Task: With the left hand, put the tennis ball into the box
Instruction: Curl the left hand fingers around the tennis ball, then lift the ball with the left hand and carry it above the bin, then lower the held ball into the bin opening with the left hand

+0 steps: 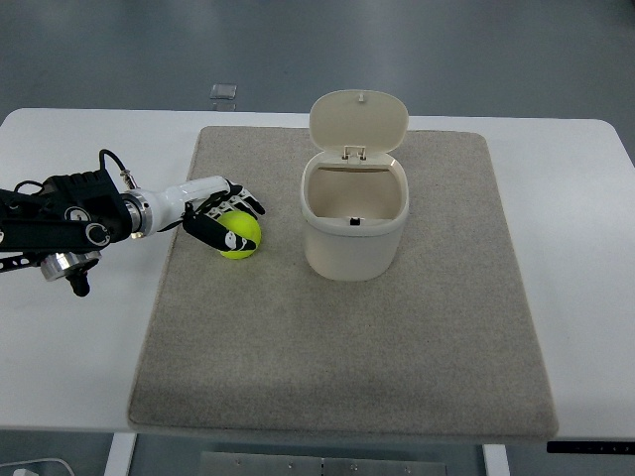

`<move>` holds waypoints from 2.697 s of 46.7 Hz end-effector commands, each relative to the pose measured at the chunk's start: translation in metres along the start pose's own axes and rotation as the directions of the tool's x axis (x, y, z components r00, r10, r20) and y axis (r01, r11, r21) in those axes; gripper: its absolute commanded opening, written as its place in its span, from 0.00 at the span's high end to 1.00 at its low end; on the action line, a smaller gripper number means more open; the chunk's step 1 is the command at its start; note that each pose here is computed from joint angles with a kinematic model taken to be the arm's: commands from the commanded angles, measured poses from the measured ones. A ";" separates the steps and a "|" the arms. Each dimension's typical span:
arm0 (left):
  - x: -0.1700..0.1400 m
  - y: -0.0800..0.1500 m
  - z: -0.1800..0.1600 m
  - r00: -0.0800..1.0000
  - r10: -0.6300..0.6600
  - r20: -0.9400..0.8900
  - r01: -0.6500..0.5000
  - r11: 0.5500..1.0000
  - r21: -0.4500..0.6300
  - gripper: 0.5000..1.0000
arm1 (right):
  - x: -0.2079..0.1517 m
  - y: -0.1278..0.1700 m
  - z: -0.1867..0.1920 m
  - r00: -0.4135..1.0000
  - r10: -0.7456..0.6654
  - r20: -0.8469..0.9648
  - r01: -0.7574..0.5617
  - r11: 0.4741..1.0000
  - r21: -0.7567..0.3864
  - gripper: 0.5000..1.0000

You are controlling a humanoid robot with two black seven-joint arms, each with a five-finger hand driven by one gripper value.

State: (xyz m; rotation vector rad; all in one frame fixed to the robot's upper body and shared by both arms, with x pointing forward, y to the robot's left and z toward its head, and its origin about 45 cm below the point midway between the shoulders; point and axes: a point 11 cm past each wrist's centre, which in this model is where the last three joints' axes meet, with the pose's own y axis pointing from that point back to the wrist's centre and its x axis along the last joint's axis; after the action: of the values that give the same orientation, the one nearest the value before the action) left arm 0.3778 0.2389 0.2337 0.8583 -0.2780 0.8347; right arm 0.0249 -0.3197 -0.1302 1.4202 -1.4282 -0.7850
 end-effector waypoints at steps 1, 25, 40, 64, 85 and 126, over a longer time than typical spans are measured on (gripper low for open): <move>-0.001 0.000 0.000 1.000 -0.003 0.000 0.003 1.000 -0.001 0.79 | 0.000 0.000 0.000 1.000 0.000 0.000 0.000 1.000 0.000 0.12; -0.002 0.000 0.001 1.000 -0.009 -0.023 0.009 1.000 0.004 1.00 | 0.000 0.000 0.000 1.000 0.000 0.000 0.000 1.000 0.000 0.12; 0.030 -0.005 0.014 0.961 0.081 -0.266 -0.089 0.996 -0.019 1.00 | 0.000 0.000 0.000 1.000 0.000 0.000 0.000 1.000 0.000 0.12; 0.115 0.008 0.079 0.737 0.111 -0.667 -0.313 0.930 -0.191 1.00 | 0.000 0.000 0.000 1.000 0.000 0.000 0.000 1.000 0.000 0.12; 0.148 0.044 0.160 0.806 -0.038 -0.591 -0.346 0.780 -0.521 1.00 | 0.000 0.000 0.000 1.000 0.000 0.000 0.000 1.000 0.000 0.12; 0.010 0.017 0.215 0.945 -0.275 -0.178 0.090 0.741 -0.665 1.00 | 0.000 0.000 0.000 1.000 0.001 0.000 -0.001 1.000 0.000 0.12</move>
State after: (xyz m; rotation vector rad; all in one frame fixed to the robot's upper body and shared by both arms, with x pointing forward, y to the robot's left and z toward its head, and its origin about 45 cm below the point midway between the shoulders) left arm 0.3952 0.0870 0.4006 0.0505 -0.2104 0.6006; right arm 0.0249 -0.3197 -0.1302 1.4199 -1.4282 -0.7851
